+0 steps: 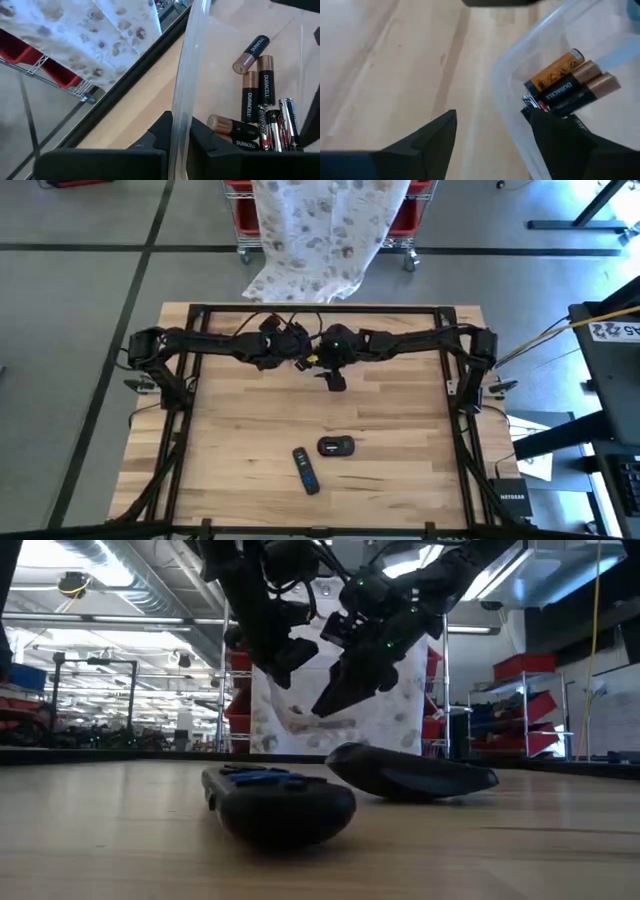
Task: Insert battery
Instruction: Insert the small silver battery into the mouse
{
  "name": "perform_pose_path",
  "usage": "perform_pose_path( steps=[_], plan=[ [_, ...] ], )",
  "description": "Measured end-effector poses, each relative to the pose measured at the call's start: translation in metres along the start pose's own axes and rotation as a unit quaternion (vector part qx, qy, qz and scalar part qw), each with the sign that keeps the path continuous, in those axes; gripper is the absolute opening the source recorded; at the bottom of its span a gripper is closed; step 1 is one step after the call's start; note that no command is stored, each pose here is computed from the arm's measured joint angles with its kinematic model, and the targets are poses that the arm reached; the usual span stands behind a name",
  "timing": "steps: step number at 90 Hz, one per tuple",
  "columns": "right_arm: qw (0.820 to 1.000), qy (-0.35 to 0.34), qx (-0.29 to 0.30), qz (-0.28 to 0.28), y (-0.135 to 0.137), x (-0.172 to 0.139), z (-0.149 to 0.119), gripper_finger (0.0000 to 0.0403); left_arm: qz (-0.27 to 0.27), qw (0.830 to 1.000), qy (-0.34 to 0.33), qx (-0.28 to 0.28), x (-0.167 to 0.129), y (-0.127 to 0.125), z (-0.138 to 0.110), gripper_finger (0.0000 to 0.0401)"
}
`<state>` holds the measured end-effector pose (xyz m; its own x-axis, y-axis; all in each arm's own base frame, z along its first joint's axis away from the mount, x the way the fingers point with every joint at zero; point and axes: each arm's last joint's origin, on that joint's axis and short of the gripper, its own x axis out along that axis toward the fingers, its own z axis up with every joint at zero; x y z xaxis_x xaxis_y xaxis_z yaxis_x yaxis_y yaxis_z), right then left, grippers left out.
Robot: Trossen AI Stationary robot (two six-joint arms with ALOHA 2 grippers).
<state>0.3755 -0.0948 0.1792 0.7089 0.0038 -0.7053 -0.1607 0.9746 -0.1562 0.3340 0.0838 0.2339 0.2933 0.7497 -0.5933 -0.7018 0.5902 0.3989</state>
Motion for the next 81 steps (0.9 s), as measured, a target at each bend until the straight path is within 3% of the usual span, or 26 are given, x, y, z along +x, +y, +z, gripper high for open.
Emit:
perform_pose_path(
  steps=[30,65,81],
  plan=[
    [0.999,-0.014,-0.021,-0.034,-0.004,-0.002,0.004,0.0238,-0.006,1.0,0.0,-0.001,0.0,-0.001,0.0,0.0007],
    [0.998,0.053,-0.014,-0.017,0.0,0.018,-0.015,0.0238,-0.028,0.999,0.006,0.016,-0.002,-0.005,-0.002,0.0007],
    [0.998,0.056,-0.014,-0.016,0.0,0.017,-0.015,0.0203,-0.029,0.999,0.006,0.013,-0.002,-0.005,-0.002,0.0007]
  ],
)
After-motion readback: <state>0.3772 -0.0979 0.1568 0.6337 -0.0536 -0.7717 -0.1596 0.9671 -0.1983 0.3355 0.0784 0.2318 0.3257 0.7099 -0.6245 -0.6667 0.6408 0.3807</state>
